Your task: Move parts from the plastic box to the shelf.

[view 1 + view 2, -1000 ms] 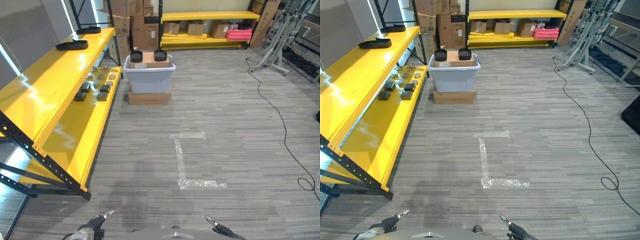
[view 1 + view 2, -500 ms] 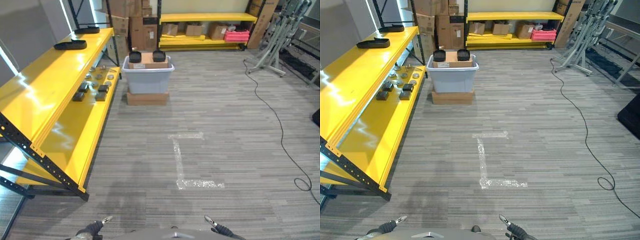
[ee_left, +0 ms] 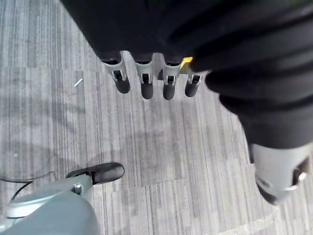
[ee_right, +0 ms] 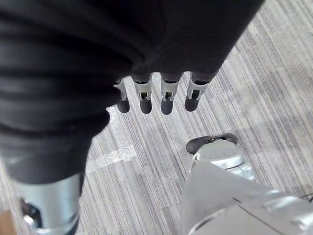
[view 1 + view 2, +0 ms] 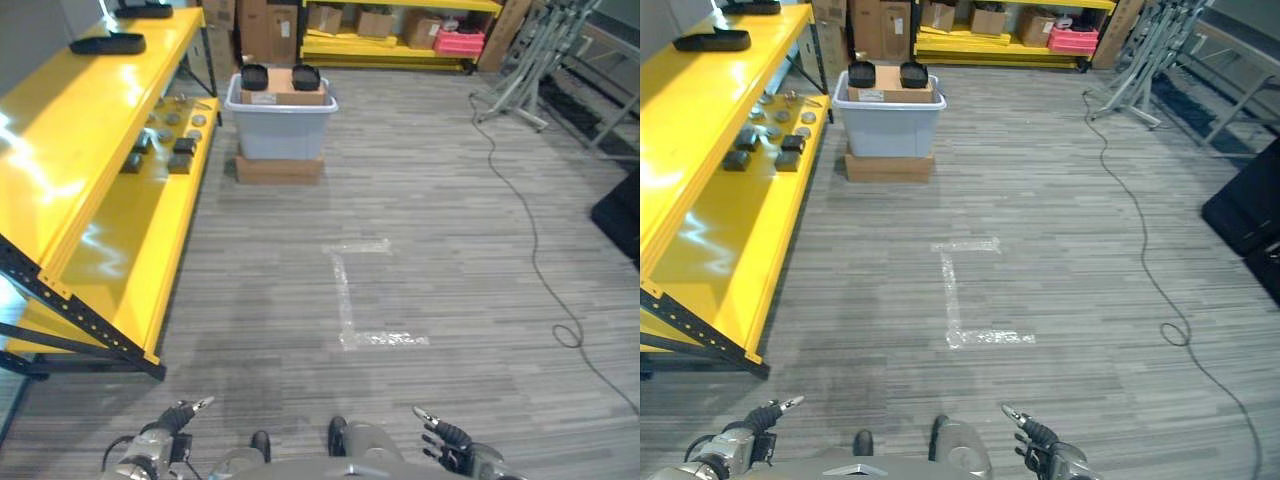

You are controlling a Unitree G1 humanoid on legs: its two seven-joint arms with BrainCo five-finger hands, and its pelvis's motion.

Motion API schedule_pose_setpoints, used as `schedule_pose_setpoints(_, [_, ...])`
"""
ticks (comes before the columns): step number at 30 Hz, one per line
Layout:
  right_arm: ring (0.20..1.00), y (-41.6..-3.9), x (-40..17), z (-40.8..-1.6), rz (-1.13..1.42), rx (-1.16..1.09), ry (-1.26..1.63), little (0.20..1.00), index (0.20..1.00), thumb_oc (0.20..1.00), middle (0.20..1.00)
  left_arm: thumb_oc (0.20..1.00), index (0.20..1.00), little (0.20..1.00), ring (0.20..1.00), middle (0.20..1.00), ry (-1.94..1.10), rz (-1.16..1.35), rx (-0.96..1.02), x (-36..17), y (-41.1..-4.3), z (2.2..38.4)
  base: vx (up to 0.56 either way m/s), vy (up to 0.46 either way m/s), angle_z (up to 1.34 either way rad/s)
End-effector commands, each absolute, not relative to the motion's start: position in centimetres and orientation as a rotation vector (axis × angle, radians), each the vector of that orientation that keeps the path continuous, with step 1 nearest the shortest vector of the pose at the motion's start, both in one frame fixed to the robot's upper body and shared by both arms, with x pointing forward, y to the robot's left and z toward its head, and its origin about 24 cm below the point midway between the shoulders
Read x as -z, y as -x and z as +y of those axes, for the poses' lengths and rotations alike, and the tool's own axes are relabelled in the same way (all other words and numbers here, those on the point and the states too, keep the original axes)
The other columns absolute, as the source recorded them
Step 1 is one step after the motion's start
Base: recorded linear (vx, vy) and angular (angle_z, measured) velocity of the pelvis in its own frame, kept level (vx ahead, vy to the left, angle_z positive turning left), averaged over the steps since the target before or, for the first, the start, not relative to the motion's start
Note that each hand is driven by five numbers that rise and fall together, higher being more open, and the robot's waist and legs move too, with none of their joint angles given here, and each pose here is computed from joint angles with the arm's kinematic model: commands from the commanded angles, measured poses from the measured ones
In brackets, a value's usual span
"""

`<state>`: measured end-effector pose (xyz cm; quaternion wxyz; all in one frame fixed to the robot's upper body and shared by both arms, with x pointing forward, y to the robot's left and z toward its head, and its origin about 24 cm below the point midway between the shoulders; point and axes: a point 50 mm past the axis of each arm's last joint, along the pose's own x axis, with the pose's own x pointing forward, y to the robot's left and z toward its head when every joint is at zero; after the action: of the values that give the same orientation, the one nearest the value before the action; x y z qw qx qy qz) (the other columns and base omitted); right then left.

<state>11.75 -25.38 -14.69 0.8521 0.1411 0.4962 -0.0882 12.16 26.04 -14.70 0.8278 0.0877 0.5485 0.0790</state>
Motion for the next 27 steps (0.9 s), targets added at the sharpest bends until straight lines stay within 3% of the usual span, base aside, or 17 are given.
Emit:
schedule_pose_setpoints(1, [1.0, -11.4, 14.6, -25.7, 1.082, 0.117, -0.257, 1.0, 1.0, 1.0, 1.0, 1.0, 1.0, 1.0, 1.0, 1.0, -0.172, 1.155, -0.191, 14.5, -12.3, 26.5, 0.31, -0.13, -0.11])
schedule_pose_setpoints(9, [1.0, -8.0, 15.6, -25.3, 1.211, 0.115, -0.297, 1.0, 1.0, 1.0, 1.0, 1.0, 1.0, 1.0, 1.0, 1.0, -0.118, 1.143, -0.274, 14.6, -12.3, 26.5, 0.23, -0.175, 0.34])
schedule_pose_setpoints(16, [1.0, -8.5, 15.1, -26.6, 1.16, 0.161, -0.27, 1.0, 1.0, 1.0, 1.0, 1.0, 1.0, 1.0, 1.0, 1.0, -0.071, 1.201, -0.221, 15.2, -11.7, 25.1, 0.2, -0.104, 0.05])
schedule_pose_setpoints(27, [1.0, -10.5, 14.5, -27.0, 1.093, 0.146, -0.231, 1.0, 1.0, 1.0, 1.0, 1.0, 1.0, 1.0, 1.0, 1.0, -0.072, 1.255, -0.216, 16.2, -8.5, 24.4, 0.27, 0.114, -0.27])
